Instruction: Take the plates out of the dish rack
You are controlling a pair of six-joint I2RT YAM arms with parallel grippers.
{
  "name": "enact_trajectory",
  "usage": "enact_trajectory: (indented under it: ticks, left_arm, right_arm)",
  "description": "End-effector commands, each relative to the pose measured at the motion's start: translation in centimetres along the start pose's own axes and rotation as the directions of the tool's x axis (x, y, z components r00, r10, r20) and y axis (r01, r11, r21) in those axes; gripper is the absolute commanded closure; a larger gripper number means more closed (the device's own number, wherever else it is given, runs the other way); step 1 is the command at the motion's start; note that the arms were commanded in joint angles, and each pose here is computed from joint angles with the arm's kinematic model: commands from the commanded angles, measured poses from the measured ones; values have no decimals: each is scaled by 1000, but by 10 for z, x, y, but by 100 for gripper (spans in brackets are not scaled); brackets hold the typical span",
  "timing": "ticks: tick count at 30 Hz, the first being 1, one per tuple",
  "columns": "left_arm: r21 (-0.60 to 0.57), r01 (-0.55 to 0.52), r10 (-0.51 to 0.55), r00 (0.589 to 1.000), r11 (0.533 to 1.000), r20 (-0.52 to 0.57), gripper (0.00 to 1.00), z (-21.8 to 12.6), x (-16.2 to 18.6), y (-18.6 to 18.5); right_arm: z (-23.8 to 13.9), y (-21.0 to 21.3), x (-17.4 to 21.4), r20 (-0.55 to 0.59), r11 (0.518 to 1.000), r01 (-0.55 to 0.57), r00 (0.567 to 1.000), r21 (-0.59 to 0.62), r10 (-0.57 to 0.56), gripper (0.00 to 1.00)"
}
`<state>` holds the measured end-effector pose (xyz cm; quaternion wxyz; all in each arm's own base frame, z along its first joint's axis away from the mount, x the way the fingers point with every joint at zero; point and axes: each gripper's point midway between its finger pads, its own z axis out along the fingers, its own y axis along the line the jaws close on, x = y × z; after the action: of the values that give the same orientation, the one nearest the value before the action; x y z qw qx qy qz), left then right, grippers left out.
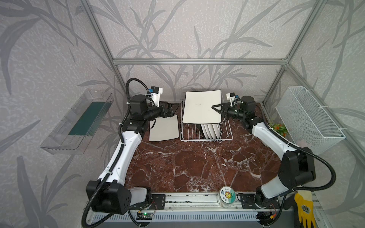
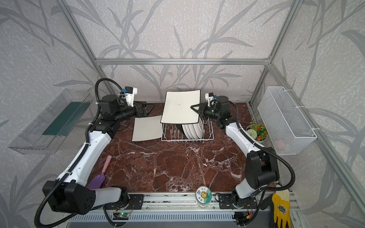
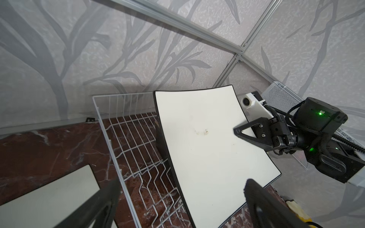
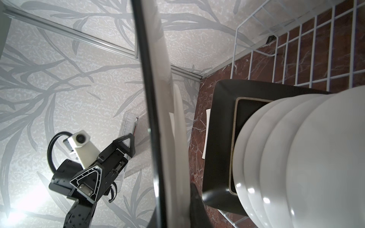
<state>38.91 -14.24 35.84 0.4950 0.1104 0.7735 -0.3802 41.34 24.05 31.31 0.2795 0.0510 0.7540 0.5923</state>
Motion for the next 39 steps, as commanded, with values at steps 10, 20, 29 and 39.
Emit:
enact_trajectory:
  ticks: [10, 20, 29, 39]
  left_arm:
    - [230, 175, -143, 978, 957, -149, 1, 28, 26, -25]
    - [286, 188, -120, 963, 940, -241, 8, 60, 51, -41]
    - [333, 176, -97, 966, 926, -241, 26, 62, 53, -53]
    - [399, 191, -110, 970, 897, -219, 41, 59, 47, -64]
  right_arm:
    - [-30, 100, -3, 114, 895, 370, 929, -248, -353, 100]
    - [-18, 101, 11, 88, 882, 374, 927, -286, -365, 100]
    - [-14, 94, 17, 66, 881, 367, 929, -300, -365, 100]
    - [-12, 89, 21, 52, 879, 351, 934, -322, -354, 100]
